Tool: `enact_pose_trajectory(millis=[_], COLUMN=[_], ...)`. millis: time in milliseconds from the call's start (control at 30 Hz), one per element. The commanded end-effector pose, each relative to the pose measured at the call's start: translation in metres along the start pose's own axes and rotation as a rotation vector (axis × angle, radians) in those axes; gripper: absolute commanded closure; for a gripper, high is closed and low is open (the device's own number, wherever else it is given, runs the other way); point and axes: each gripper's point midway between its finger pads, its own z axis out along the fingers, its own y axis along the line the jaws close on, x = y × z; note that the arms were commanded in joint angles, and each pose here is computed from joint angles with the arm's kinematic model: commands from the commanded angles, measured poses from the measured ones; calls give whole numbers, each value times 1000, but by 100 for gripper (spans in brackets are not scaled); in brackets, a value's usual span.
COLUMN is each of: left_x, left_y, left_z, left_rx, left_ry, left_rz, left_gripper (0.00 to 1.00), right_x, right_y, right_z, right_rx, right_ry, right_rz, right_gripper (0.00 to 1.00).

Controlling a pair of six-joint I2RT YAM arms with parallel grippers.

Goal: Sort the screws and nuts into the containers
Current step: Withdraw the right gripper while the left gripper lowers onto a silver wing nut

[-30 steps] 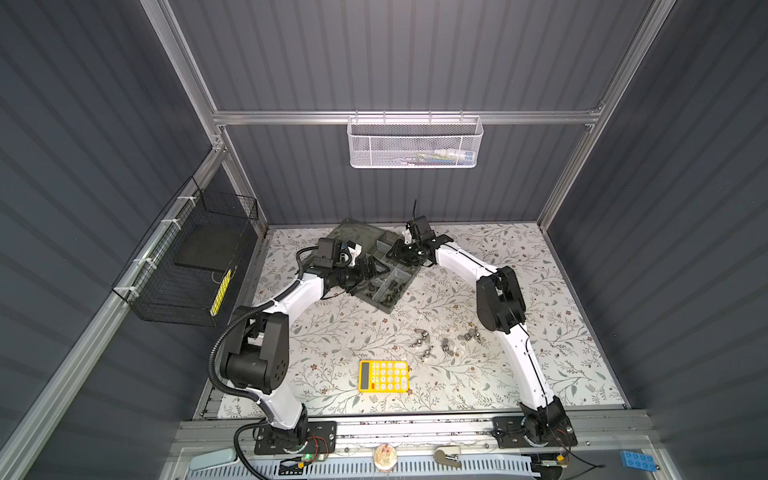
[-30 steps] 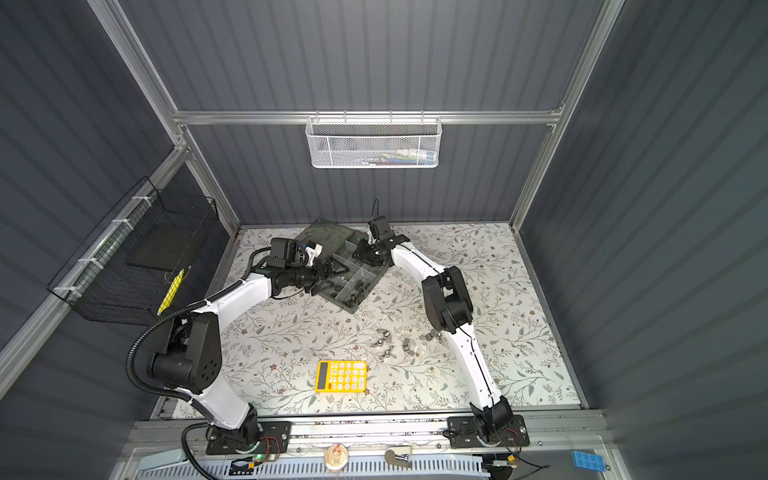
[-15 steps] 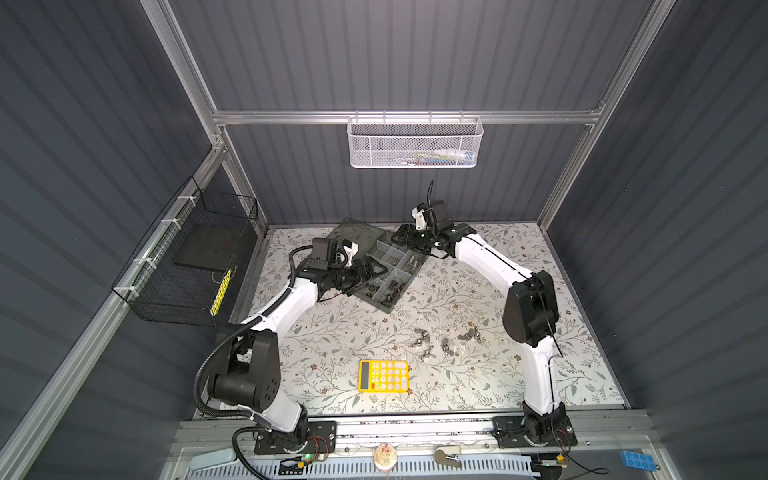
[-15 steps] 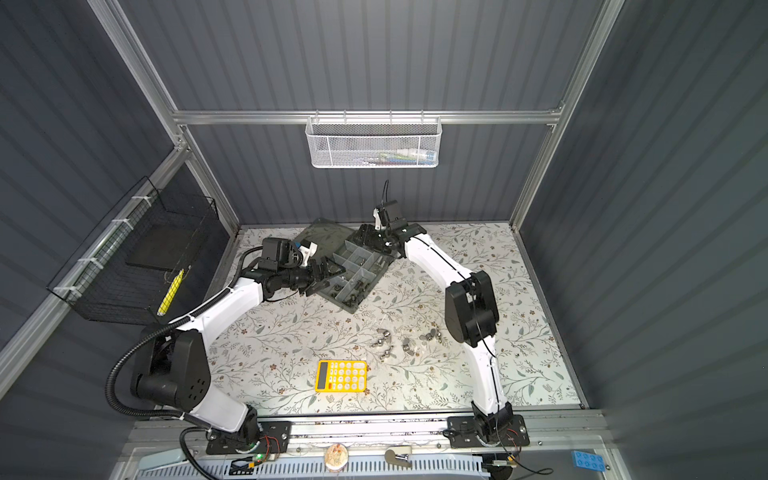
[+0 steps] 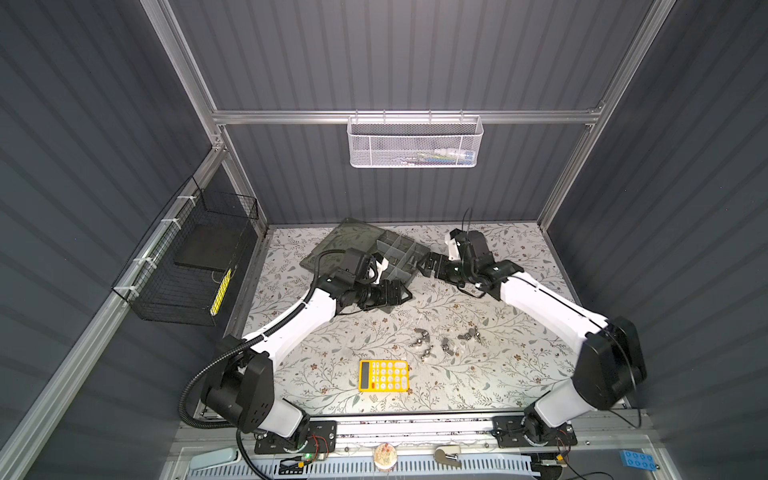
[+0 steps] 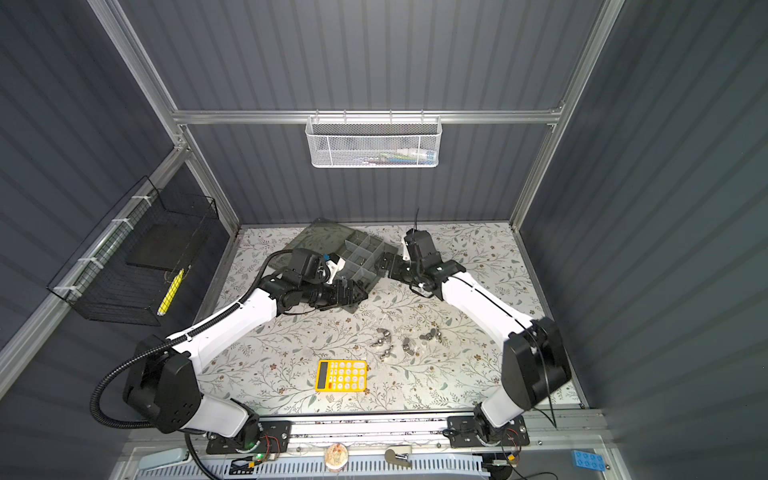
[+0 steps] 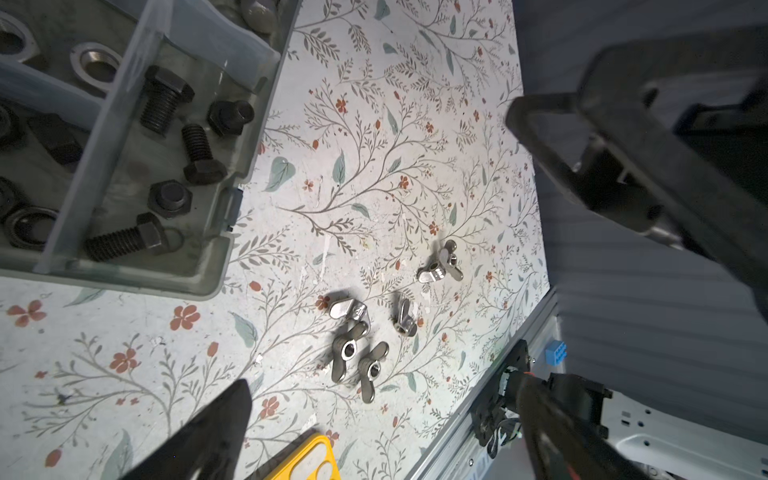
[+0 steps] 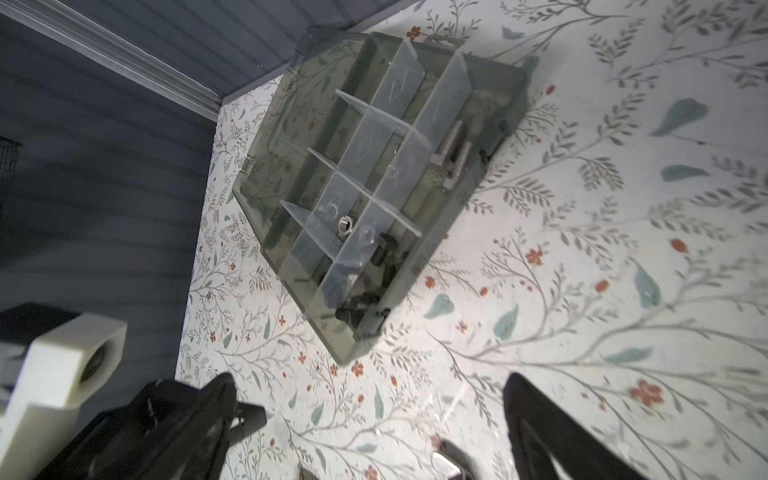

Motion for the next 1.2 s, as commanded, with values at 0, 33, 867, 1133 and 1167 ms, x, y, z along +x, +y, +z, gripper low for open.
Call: enact_pose_trajectory(millis=[0,33,867,1133,1167], left_x=[28,32,118,111,112], left_y=[4,6,39,35,36], left_z=[4,8,95,111,113], left_rx=[-89,-113,-271,-263,-267], left_ry=[57,62,270,268,277], left_rz=[81,97,273,283,286], left_gripper=[0,0,45,58,60], right_x=[8,14,120,120,120], right_y=[-16,-21,-100,-101,-101], right_z=[-23,-29,-46,-38,-37], right_rx=[36,43,121,115,115], right_ry=[-56,-59,16,17,19], right_rz=[-1,2,64,68,68], right_gripper=[1,1,1,1,1])
